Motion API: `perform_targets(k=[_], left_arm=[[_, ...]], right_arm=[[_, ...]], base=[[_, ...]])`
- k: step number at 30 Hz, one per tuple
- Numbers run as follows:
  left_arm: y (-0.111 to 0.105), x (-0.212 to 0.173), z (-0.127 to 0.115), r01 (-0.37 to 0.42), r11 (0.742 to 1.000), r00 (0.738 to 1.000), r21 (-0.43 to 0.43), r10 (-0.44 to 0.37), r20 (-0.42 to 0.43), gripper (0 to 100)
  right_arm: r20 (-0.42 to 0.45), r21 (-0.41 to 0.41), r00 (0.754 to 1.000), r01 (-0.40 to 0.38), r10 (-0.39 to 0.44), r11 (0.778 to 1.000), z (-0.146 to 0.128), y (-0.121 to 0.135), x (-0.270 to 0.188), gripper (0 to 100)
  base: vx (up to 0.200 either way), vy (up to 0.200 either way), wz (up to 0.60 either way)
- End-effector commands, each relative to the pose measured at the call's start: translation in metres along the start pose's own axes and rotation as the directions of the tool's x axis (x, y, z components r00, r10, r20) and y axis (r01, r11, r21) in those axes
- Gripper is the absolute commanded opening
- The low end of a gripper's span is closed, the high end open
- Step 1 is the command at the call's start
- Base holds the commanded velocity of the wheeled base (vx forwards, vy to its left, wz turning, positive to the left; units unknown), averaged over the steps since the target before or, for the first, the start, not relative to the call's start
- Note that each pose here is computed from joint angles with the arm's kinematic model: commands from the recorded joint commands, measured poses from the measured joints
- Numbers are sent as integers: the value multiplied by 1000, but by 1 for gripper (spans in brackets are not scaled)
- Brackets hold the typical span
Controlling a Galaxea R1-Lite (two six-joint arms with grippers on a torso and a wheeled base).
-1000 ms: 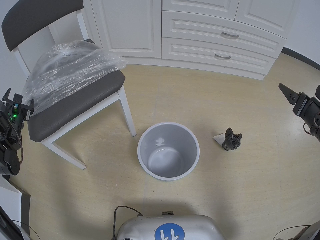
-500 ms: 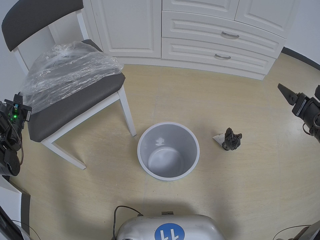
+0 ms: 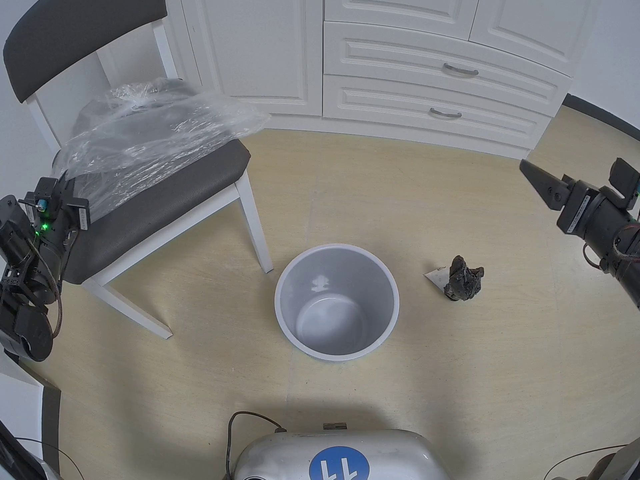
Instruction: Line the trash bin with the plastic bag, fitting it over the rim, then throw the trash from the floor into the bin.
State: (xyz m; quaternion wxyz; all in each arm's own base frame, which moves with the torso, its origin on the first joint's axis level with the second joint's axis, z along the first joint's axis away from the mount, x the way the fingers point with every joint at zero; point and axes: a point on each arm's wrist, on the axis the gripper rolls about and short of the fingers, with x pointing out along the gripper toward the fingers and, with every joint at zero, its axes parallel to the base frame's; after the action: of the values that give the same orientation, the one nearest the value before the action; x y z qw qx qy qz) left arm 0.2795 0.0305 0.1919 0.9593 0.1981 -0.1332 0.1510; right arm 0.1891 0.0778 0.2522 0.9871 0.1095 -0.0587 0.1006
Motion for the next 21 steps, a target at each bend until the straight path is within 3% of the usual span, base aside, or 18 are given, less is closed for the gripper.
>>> perform_targets(k=[1, 2, 4, 8, 15, 21], left_arm=[[-28, -8, 25, 114, 985, 991, -131, -103, 84, 0], [-28, -8, 25, 114, 985, 991, -131, -103, 84, 0], [-58, -13, 40, 229, 936, 970, -266, -198, 139, 0], [-94, -13, 51, 305, 872, 951, -383, -259, 168, 0], [-119, -9, 66, 265, 858, 963, -440, -208, 174, 0], [-119, -17, 89, 283, 823, 955, -493, -192, 228, 0]], right_arm=[[-80, -22, 996, -33, 31, 999, -21, 17, 12, 100], [-80, -22, 996, -33, 31, 999, -21, 17, 12, 100], [-109, -27, 994, -29, 25, 999, -35, 18, 21, 100], [-129, -38, 991, -36, 31, 999, -51, 19, 29, 100], [-176, -43, 977, -133, 124, 990, -73, 49, 28, 100], [-224, -40, 957, -199, 185, 979, -91, 69, 21, 100]], base=[[0, 0, 0], [0, 0, 0], [0, 0, 0], [0, 0, 0], [0, 0, 0], [0, 0, 0]])
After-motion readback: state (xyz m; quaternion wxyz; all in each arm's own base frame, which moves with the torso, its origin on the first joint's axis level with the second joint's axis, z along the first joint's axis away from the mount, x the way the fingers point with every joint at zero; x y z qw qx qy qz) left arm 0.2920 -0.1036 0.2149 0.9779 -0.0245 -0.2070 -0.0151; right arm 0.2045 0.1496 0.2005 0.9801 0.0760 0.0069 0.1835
